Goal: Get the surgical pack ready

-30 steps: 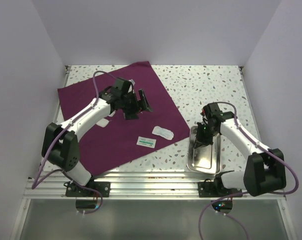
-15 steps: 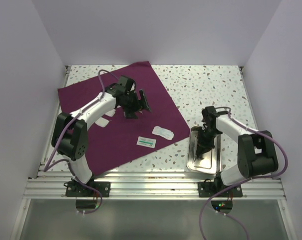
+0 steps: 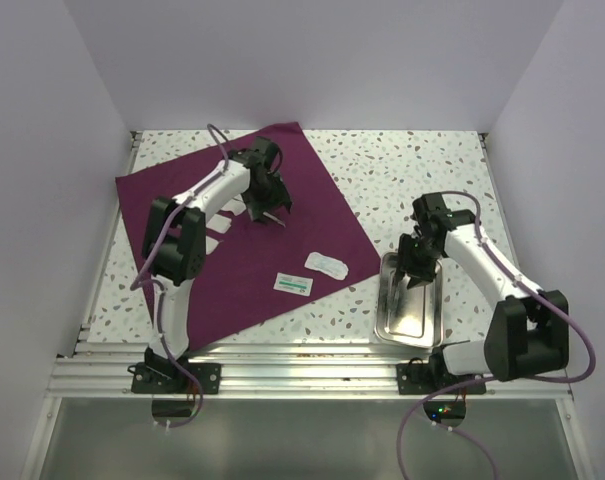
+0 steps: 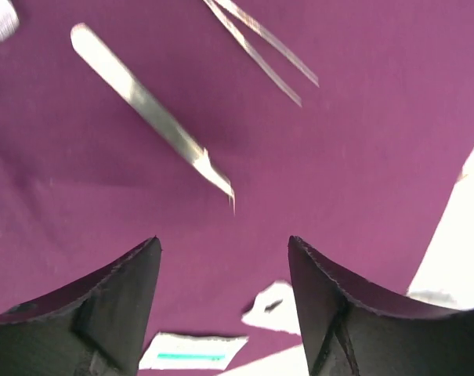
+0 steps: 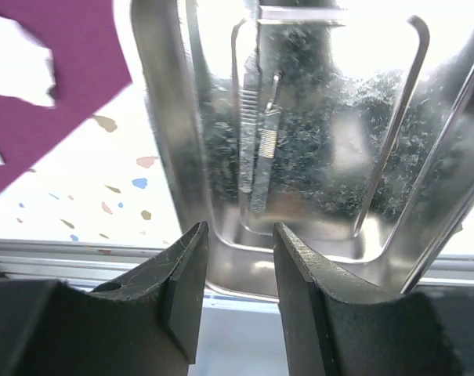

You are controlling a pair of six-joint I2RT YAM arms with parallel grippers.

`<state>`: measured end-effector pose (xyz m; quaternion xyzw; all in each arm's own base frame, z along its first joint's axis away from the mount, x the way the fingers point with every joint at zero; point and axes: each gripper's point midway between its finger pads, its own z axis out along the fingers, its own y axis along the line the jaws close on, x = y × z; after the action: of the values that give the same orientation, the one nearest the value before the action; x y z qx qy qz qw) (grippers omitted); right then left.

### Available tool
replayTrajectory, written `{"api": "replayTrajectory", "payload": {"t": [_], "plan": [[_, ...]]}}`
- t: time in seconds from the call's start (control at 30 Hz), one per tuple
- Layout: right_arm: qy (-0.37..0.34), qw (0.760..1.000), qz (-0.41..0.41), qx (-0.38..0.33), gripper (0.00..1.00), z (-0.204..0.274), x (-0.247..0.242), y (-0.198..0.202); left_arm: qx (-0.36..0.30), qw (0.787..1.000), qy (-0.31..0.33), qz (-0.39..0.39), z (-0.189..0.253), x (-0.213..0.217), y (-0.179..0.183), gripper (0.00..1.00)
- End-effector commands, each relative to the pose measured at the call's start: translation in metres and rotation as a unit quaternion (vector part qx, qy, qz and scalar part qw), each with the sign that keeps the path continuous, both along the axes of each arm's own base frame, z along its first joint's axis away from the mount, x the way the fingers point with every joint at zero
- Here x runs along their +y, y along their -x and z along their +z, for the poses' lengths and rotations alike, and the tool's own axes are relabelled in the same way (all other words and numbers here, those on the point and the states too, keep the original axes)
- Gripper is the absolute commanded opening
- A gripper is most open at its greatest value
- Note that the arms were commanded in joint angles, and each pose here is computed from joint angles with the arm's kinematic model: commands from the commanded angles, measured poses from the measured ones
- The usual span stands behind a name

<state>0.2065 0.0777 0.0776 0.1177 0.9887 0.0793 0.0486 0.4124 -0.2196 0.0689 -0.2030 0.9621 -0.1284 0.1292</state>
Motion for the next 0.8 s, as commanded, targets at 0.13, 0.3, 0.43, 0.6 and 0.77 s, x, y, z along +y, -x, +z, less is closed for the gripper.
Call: {"api": "replayTrajectory", "payload": {"t": [0.13, 0.3, 0.43, 0.6, 0.77], "plan": [[-0.002, 0.999, 0.014, -0.048, 0.41, 0.031, -0.002, -0.003, 0.02, 0.997, -0.043, 0.053, -0.017, 0.014, -0.025, 0.61], [-0.005, 0.998, 0.022, -0.063, 0.41, 0.035, -0.002, -0.003, 0.043, 0.996, -0.041, 0.071, -0.031, 0.017, -0.024, 0.59], [-0.007, 0.997, 0.025, -0.067, 0.41, 0.037, -0.001, -0.004, 0.044, 0.995, -0.038, 0.077, -0.036, 0.018, -0.029, 0.54], [-0.013, 0.997, 0.027, -0.072, 0.4, 0.038, 0.001, -0.007, 0.045, 0.995, -0.039, 0.078, -0.041, 0.019, -0.033, 0.46], [-0.015, 0.997, 0.028, -0.071, 0.39, 0.037, 0.002, -0.008, 0.046, 0.995, -0.04, 0.077, -0.044, 0.021, -0.034, 0.41]]}}
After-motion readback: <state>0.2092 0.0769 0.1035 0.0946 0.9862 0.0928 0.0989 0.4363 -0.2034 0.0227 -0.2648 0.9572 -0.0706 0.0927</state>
